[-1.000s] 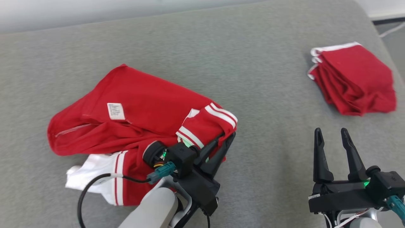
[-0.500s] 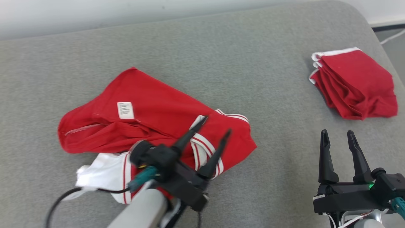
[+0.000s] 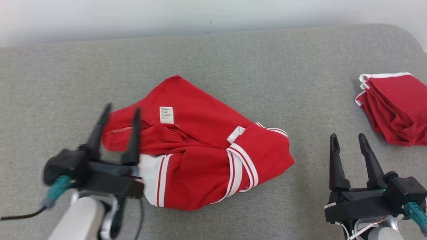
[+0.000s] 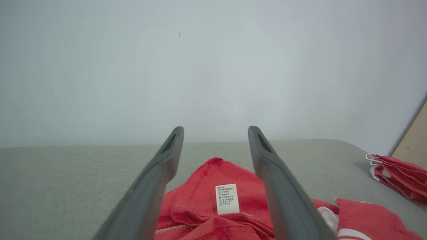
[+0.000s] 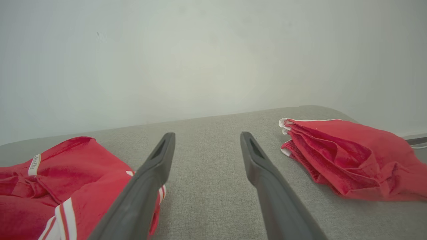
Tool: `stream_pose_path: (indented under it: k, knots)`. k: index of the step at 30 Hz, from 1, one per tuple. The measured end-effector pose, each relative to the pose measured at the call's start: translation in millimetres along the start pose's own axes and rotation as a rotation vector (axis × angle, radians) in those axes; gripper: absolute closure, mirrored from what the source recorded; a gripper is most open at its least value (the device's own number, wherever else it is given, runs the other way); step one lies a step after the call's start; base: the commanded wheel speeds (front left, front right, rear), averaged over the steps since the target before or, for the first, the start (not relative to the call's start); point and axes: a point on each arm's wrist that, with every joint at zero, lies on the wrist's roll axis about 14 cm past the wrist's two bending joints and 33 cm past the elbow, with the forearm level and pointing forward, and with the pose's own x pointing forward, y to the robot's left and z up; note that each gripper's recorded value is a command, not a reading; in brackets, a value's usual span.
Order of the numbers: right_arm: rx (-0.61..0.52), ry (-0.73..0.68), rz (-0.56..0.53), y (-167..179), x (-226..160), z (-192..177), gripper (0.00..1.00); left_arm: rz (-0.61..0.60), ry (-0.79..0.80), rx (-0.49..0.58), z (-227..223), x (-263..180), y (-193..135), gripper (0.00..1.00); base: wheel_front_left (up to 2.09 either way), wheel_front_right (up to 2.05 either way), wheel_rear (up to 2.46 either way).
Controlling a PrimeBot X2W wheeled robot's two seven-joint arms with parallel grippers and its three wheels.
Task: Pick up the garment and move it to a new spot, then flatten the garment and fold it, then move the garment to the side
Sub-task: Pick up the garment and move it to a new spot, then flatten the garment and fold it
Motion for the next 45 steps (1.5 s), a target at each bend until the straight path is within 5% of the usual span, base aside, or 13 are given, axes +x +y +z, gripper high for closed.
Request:
stream_pose_path:
  k: [12, 25, 45]
  knots:
    - [-0.003, -0.006, 0.07, 25.0, -3.7, 8.0, 0.0, 0.164, -0.008, 0.161, 25.7, -46.8, 63.8, 0.0, 0.0, 0.0, 0.0]
    - [-0.018, 0.027, 0.098, 36.8, -33.2, 11.6, 0.0, 0.197, 0.068, 0.217, 18.2, -96.8, 62.2, 0.0, 0.0, 0.0, 0.0]
    - [-0.029, 0.054, 0.103, 37.5, -39.1, 11.8, 0.0, 0.209, 0.088, 0.232, 18.1, -105.0, 62.2, 0.0, 0.0, 0.0, 0.0]
